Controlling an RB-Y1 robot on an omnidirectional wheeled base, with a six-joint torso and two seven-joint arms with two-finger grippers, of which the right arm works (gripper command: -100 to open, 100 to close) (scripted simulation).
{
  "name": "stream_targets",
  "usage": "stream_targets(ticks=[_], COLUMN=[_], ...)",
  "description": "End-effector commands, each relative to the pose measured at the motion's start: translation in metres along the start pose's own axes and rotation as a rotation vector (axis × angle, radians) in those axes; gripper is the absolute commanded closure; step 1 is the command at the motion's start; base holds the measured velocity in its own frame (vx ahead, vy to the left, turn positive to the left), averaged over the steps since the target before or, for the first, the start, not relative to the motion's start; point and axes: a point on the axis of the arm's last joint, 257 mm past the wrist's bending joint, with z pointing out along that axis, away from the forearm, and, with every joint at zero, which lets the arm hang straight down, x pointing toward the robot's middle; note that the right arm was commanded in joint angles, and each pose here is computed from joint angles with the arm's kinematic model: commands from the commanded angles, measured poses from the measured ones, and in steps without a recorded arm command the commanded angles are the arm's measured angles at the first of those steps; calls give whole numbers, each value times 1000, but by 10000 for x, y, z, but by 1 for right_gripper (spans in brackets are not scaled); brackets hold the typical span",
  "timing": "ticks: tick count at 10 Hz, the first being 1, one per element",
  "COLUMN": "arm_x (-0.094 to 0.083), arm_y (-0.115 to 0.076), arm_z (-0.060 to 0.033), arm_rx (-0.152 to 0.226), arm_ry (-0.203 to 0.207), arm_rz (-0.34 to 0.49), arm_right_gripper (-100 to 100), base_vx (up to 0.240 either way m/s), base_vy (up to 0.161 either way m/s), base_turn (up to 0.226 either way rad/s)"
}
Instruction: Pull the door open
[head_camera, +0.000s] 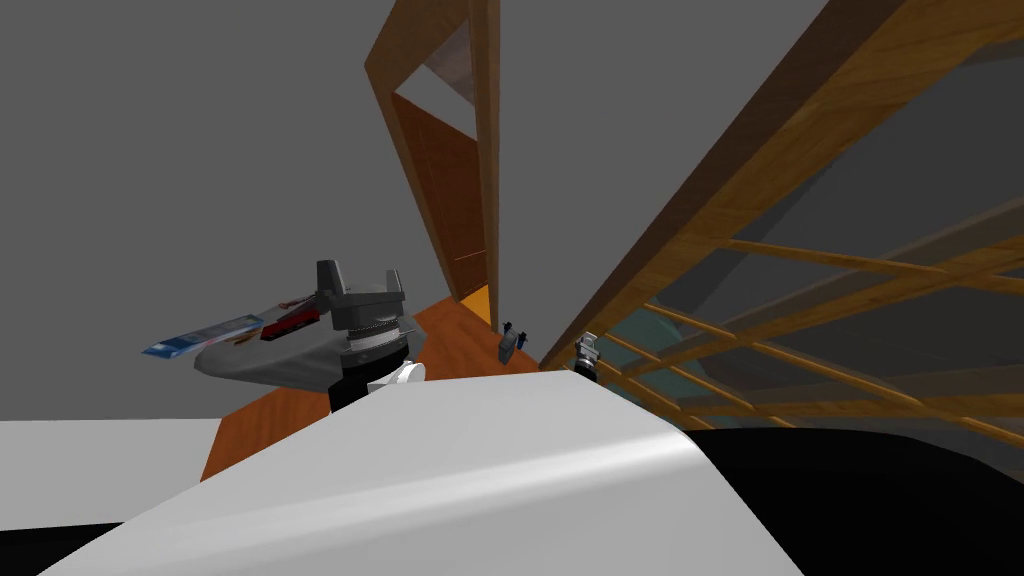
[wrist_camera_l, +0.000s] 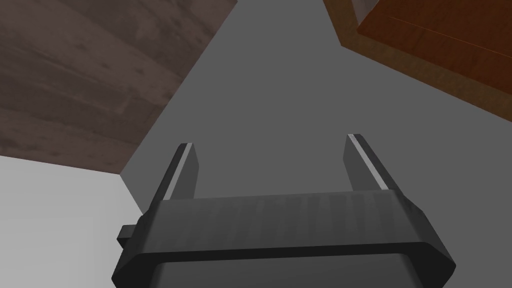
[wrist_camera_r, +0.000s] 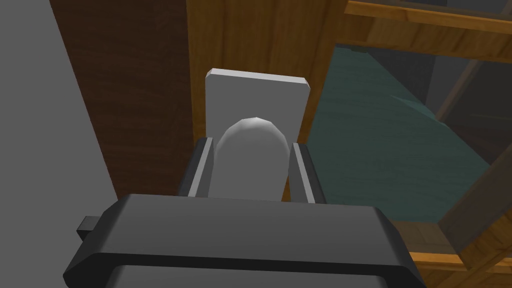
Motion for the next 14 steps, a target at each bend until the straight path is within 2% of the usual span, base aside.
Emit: stream_targets(ticks=[1,5,14], arm_x=[-83,-183,-224], arm_y=[149,305,351], arm_z=[-82,-188,-232], arm_rx=[-21,-35,-34], arm_ry=[-26,-52,-64], arm_rz=[-12,-27,-32], arm_right_gripper=[100,100,100], base_vx=[-148,-174,-62], base_vy=[63,39,18], base_turn=[-32,-46,-9])
